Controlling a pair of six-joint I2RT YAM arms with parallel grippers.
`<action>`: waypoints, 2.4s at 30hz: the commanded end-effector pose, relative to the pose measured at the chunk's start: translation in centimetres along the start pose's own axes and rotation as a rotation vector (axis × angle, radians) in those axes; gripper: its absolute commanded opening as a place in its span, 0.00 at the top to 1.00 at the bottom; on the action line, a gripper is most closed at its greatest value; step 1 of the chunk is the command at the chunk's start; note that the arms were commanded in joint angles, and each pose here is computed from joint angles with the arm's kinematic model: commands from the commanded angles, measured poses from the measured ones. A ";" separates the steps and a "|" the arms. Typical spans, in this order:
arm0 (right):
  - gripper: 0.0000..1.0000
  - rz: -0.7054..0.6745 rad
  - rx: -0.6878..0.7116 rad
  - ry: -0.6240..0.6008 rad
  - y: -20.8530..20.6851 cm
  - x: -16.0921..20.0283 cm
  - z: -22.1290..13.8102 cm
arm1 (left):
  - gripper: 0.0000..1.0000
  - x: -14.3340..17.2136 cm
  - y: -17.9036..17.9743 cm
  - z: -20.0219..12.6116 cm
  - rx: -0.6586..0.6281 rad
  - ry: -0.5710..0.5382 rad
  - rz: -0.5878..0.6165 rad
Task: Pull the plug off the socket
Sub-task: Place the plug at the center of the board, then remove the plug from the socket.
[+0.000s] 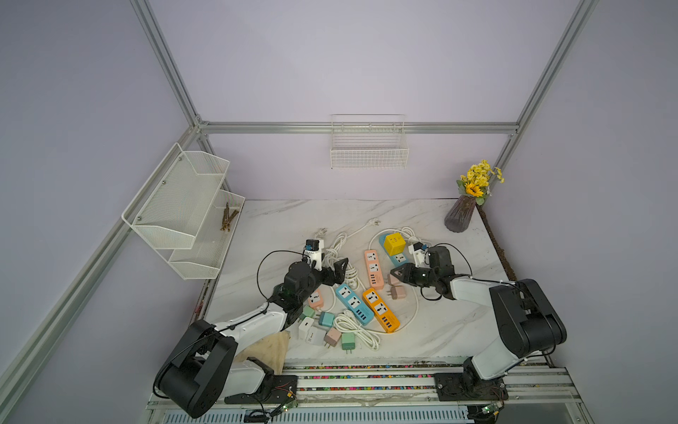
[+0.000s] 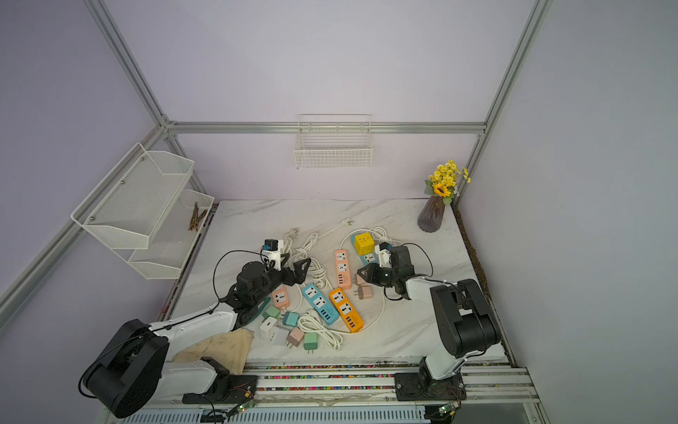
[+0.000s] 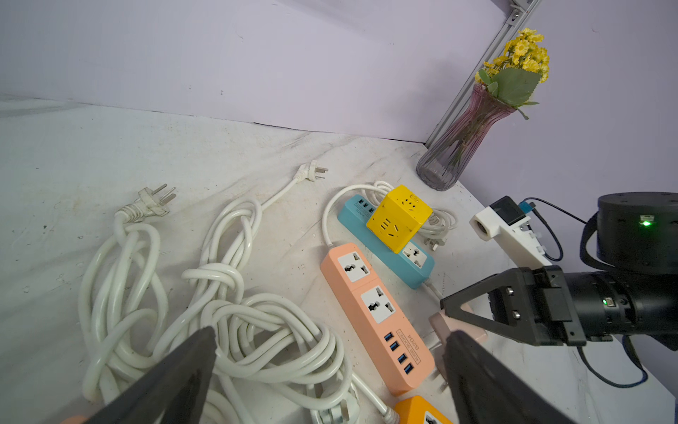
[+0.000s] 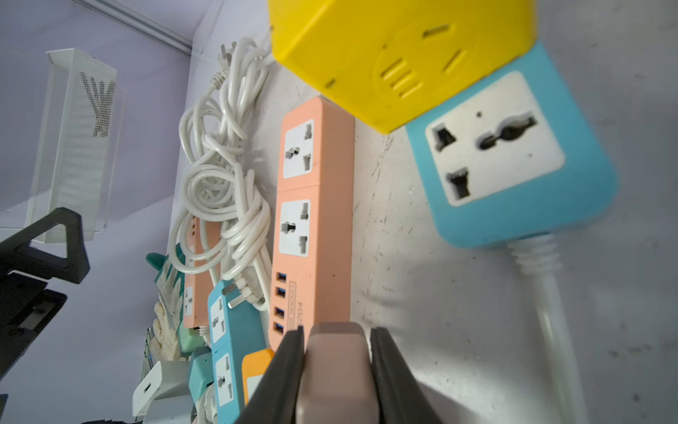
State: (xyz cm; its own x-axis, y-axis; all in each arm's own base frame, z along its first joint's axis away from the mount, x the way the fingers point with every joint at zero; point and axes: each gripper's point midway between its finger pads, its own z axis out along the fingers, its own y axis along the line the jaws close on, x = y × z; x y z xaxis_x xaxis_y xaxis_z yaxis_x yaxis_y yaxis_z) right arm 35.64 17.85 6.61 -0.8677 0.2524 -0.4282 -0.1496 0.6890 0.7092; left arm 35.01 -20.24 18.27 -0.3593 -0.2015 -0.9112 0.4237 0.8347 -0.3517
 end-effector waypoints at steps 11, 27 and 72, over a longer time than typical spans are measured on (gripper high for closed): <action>0.45 -0.091 0.129 -0.027 -0.2 -0.9 -0.5 | 0.00 -1.5 -1.4 -0.1 0.079 -0.051 0.006; 0.42 -0.281 0.021 -0.601 6.0 -4.0 -12.5 | 0.01 -1.6 -1.8 -0.3 0.102 -0.063 -0.004; 0.17 -0.642 0.585 0.129 -0.4 -12.6 4.0 | 0.00 -1.4 -0.9 -0.4 0.078 -0.073 -0.032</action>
State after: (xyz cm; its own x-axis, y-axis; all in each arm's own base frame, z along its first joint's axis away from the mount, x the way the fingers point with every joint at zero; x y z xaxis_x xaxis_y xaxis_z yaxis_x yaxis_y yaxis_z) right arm 49.22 17.79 10.04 -0.7331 -0.3068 -0.6069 -0.3827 0.9239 -0.0048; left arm 34.76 -20.91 19.26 -0.3444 -0.2471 -0.9057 0.4760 0.7856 -0.3953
